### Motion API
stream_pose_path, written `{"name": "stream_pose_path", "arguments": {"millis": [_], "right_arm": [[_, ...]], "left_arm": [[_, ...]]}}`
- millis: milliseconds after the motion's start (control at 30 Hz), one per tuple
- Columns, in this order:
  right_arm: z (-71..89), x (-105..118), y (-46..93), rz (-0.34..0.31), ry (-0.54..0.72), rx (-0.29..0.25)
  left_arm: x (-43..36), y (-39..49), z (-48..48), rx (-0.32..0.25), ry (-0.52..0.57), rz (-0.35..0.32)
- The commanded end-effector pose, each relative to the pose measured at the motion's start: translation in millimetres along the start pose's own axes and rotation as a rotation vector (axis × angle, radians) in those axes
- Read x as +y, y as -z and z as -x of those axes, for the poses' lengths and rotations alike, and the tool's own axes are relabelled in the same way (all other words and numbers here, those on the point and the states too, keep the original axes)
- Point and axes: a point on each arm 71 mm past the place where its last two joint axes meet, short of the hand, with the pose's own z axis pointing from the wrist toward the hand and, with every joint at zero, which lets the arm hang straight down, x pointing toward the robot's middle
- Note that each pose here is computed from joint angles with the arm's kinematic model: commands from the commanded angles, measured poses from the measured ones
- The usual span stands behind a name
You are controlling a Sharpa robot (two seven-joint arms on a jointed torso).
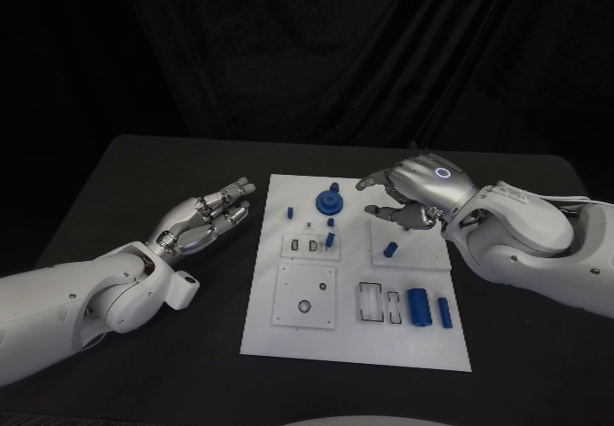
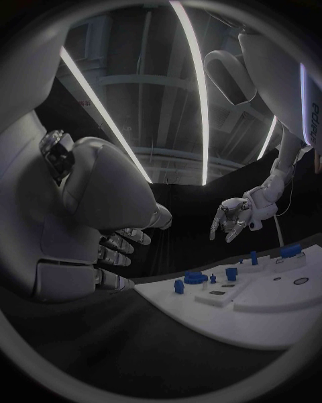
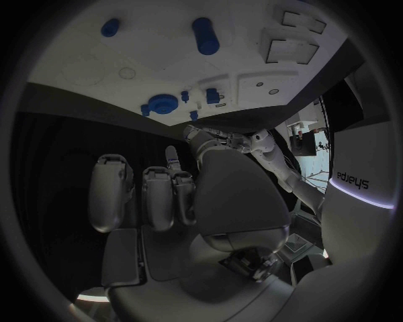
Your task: Assemble the parts on the task board
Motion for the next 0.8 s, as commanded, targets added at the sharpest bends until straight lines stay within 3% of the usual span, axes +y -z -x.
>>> {"name": "stream_pose_path", "arguments": {"millis": [33,233,467,567,700,800], "right_arm": [[-1.1,-6,4.8,0.001,-0.007,-0.045],[-11.5,-19,9.9,-0.044,-0.019,-0.025],[-25.9,-29,14.4,-0.082,-0.032,-0.004],[-30.0,-32,16.6,-0.090,-0.034,0.001],[-36.1,-36,22.1,-0.108,-0.036,0.014],[-40.1,-37,24.9,-0.119,-0.041,0.025]], "left_arm": [[-14.4,-10.3,5.1,-0.024,-0.038,-0.100],[-17.8,-26.0,13.7,-0.030,-0.047,-0.096],[-9.9,-47.4,26.9,0.014,-0.047,-0.119],[-8.2,-52.6,29.7,0.021,-0.061,-0.131],[-8.4,-61.2,31.5,0.047,-0.174,-0.199],[-10.5,-60.2,29.9,0.066,-0.285,-0.240]]}}
